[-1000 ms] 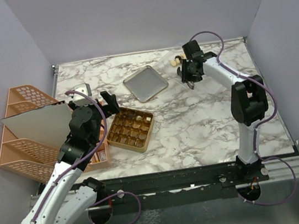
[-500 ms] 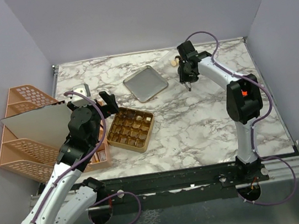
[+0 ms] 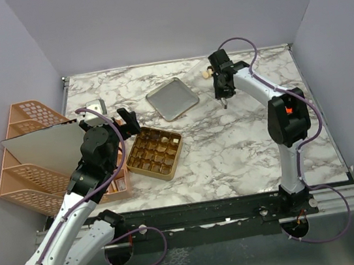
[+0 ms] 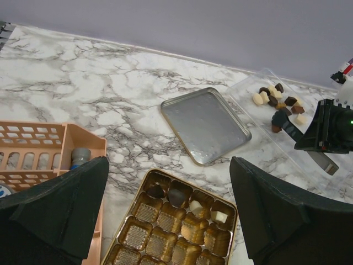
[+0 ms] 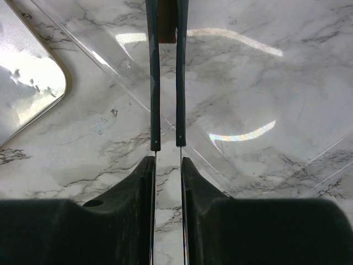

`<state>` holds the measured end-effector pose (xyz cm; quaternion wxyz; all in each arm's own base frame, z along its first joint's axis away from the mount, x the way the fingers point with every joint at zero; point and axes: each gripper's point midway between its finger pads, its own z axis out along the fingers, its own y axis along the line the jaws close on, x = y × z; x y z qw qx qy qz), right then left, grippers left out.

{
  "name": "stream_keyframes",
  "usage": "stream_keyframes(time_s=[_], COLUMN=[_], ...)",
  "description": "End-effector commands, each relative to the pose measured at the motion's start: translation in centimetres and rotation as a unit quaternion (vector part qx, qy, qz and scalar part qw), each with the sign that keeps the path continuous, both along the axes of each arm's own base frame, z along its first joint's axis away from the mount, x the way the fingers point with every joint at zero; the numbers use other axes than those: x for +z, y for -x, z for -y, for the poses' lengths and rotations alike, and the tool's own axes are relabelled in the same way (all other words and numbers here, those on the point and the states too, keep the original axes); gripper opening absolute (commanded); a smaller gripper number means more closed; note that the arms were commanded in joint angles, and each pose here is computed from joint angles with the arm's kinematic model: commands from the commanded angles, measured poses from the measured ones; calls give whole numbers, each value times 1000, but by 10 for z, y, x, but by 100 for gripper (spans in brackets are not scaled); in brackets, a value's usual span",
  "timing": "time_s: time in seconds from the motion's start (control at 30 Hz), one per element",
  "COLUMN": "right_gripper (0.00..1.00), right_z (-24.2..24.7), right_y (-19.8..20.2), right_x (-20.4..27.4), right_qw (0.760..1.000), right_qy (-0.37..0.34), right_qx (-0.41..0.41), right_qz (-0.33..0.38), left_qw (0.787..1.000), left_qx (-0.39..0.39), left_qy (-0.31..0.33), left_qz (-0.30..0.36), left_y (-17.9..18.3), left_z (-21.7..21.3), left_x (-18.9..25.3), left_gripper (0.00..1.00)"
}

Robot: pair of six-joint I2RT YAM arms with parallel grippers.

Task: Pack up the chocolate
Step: Pick up the fake chocolate from the plate.

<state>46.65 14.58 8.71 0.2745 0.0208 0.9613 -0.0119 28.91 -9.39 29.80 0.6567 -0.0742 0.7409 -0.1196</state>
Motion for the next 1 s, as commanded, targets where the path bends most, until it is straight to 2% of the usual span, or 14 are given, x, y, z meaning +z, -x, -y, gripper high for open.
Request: stream_keyframes(time_s=[0.0, 0.23, 0.5, 0.77, 0.97], right_gripper=[17, 17, 16, 15, 16], right_z=[5, -1, -23, -61, -99], right_y=[2, 8, 30, 83, 136], right_x=[27, 54, 78, 88, 86], right_qw=[1000, 998, 991, 972, 947], right_qy=[12, -11, -75, -155, -203], right_qx=[5, 32, 89, 166, 245], right_qz=[23, 46, 62, 55, 51], left_qw=[1000, 1000, 999, 998, 998], left_qx=[13, 20, 35, 52, 63], left_qy=[-4, -6, -6, -9, -14], left_qz=[9, 11, 18, 24, 24], left_y=[2, 2, 4, 6, 6], left_z=[-6, -9, -17, -24, -29], left_x=[3, 4, 8, 9, 7], left_gripper=[99, 99, 99, 99, 99])
